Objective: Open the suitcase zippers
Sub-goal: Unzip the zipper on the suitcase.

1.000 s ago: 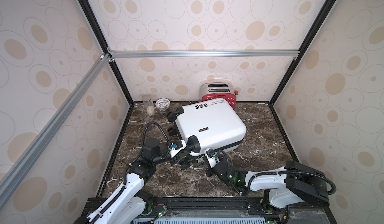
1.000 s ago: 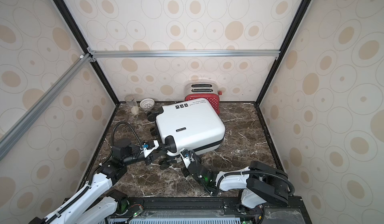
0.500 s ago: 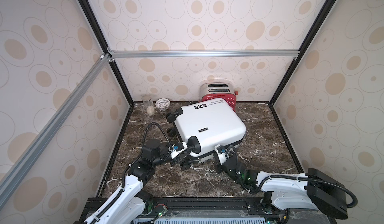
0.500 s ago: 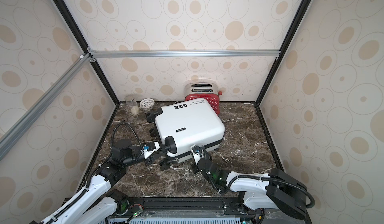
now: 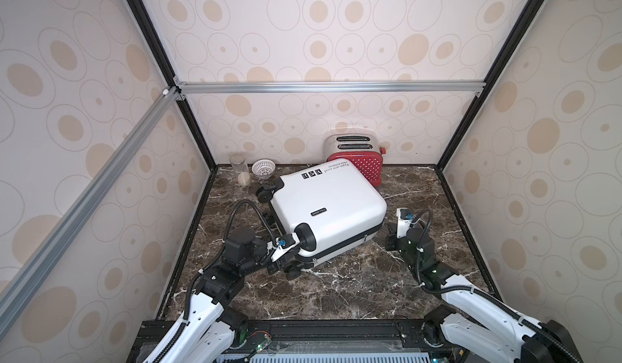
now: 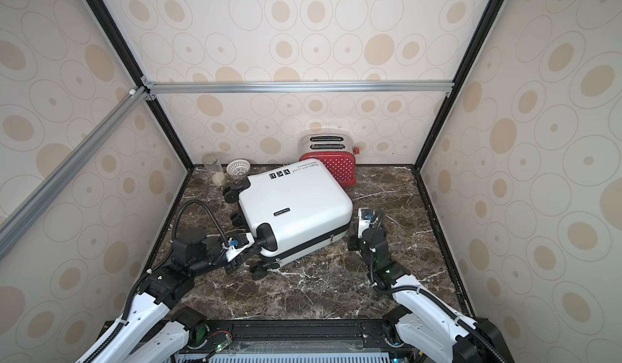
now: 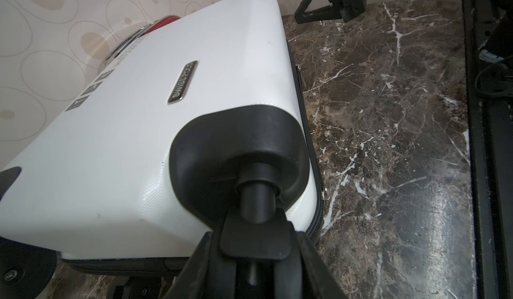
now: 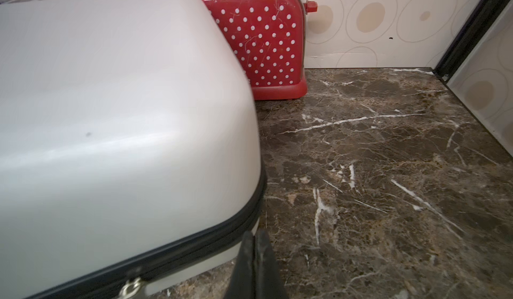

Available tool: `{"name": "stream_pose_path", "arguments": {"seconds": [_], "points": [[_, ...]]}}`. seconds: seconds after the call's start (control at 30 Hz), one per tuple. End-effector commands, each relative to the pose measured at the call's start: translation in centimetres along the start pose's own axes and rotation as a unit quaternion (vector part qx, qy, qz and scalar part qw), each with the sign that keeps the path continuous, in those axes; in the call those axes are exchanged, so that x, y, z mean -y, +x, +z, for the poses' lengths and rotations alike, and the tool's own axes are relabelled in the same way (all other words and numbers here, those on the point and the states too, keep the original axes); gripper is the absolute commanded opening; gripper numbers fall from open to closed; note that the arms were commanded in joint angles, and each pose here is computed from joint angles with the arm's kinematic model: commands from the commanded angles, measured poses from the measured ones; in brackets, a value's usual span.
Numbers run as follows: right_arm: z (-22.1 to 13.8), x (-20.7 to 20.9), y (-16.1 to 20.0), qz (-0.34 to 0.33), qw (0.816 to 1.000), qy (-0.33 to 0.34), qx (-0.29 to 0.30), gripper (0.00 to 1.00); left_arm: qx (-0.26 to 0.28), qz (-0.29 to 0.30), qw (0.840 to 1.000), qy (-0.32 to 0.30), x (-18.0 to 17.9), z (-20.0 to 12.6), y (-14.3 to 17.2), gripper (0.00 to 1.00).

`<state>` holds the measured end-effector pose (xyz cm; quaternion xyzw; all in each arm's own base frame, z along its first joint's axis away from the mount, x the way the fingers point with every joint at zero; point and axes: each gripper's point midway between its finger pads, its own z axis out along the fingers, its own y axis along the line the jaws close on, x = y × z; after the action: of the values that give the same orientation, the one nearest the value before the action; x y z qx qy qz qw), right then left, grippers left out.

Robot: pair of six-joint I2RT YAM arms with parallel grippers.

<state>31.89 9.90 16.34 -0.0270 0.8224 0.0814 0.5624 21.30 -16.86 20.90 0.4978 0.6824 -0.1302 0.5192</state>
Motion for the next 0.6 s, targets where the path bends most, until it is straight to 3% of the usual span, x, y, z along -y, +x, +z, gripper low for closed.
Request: {"name": "stream_pose_path", "arguments": {"seconds": [0.0, 0.07, 0.2, 0.37, 0.57], "points": [[0.9, -0.5, -0.6, -0.007, 0.999, -0.036, -0.013, 0.00, 0.034, 0.046, 0.993, -0.099, -4.3, -3.1, -4.8, 0.08], [0.9, -1.9, -0.4, -0.030, 0.996, -0.078, -0.021, 0.00, 0.006, 0.045, 0.992, -0.114, -5.0, -3.0, -3.7, 0.11], [-0.3, -5.0, 1.6, -0.046, 0.981, -0.179, -0.053, 0.01, -0.001, 0.032, 0.993, -0.114, -5.3, -2.6, -3.6, 0.13], [-1.7, -6.4, 3.8, -0.076, 0.971, -0.225, -0.038, 0.28, 0.000, 0.037, 0.993, -0.110, -5.2, -2.4, -3.6, 0.13], [-1.5, -8.5, 6.0, -0.125, 0.961, -0.243, -0.046, 0.40, 0.007, 0.037, 0.994, -0.104, -4.8, -2.2, -3.4, 0.14]]}}
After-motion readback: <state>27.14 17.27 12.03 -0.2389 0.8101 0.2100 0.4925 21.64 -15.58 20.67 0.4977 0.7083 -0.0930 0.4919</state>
